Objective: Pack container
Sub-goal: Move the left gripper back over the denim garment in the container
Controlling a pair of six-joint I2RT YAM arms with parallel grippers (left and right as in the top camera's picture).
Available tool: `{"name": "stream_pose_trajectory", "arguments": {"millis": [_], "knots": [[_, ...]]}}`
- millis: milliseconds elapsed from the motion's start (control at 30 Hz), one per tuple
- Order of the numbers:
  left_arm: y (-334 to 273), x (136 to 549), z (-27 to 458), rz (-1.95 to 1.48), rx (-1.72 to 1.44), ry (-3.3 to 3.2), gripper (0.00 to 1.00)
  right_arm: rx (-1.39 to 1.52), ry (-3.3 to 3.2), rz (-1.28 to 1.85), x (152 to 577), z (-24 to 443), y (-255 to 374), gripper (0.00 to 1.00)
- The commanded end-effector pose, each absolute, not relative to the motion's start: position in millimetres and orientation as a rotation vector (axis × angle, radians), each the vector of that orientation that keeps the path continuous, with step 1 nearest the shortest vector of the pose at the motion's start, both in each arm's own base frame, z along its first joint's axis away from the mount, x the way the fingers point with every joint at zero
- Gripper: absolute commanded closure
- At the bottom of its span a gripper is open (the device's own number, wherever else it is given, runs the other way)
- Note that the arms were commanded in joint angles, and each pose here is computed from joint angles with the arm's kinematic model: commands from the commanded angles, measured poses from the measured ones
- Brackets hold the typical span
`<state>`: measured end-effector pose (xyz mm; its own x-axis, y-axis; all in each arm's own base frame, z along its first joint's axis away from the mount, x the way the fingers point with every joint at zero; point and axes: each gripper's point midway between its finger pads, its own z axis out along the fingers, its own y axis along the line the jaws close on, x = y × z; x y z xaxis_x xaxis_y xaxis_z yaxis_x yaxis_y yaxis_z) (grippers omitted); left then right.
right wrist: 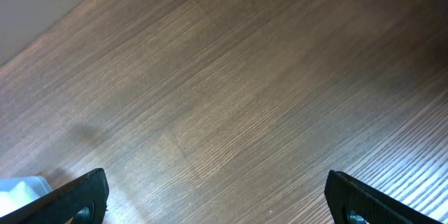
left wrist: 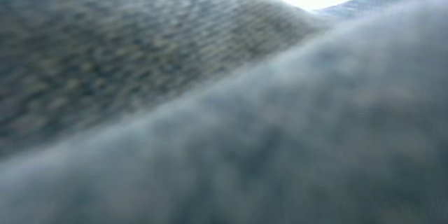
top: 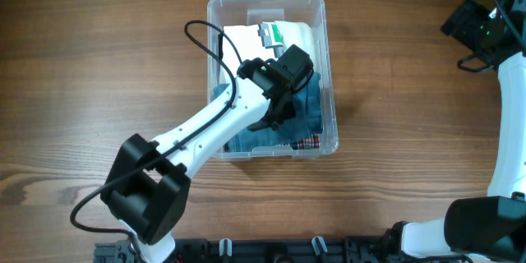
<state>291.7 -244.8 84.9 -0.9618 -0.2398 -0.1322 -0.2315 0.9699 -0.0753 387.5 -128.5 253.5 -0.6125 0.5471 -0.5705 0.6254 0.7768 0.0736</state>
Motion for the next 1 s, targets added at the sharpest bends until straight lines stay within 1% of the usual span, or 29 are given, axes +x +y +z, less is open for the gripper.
{"name": "stream_pose_trajectory", "arguments": {"millis": [0,100,267,433,533,667,833,967], "knots": [[-250.0,312.1,79.1,-0.108,-0.219,2.93,0.96,0.878,2.392,-0.211,387.2,248.9,-134.1,0.0],[-252.2,318.4,95.6,-0.144,-0.166,2.889,0.96,0.878,2.392,-0.211,387.1,248.9,-134.2,0.0],[-255.2,324.5,142.2,-0.232,-0.049,2.784,0.96,0.878,2.392,-0.211,387.2,248.9,-134.1,0.0],[-247.9,323.9,186.2,-0.297,-0.034,2.679,0.96,0.878,2.392,-0.211,387.1,248.9,-134.2,0.0],[-241.1,326.3,202.3,-0.299,-0.053,2.626,0.96,0.877,2.392,-0.211,387.2,248.9,-134.1,0.0],[-234.0,330.2,202.3,-0.246,-0.073,2.608,0.96,0.878,2.392,-0.211,387.1,248.9,-134.2,0.0],[-226.2,336.1,182.8,-0.141,-0.087,2.635,0.96,0.878,2.392,-0.211,387.1,248.9,-134.2,0.0],[-218.9,346.0,158.3,-0.051,-0.155,2.662,0.96,0.878,2.392,-0.211,387.2,248.9,-134.1,0.0]]}}
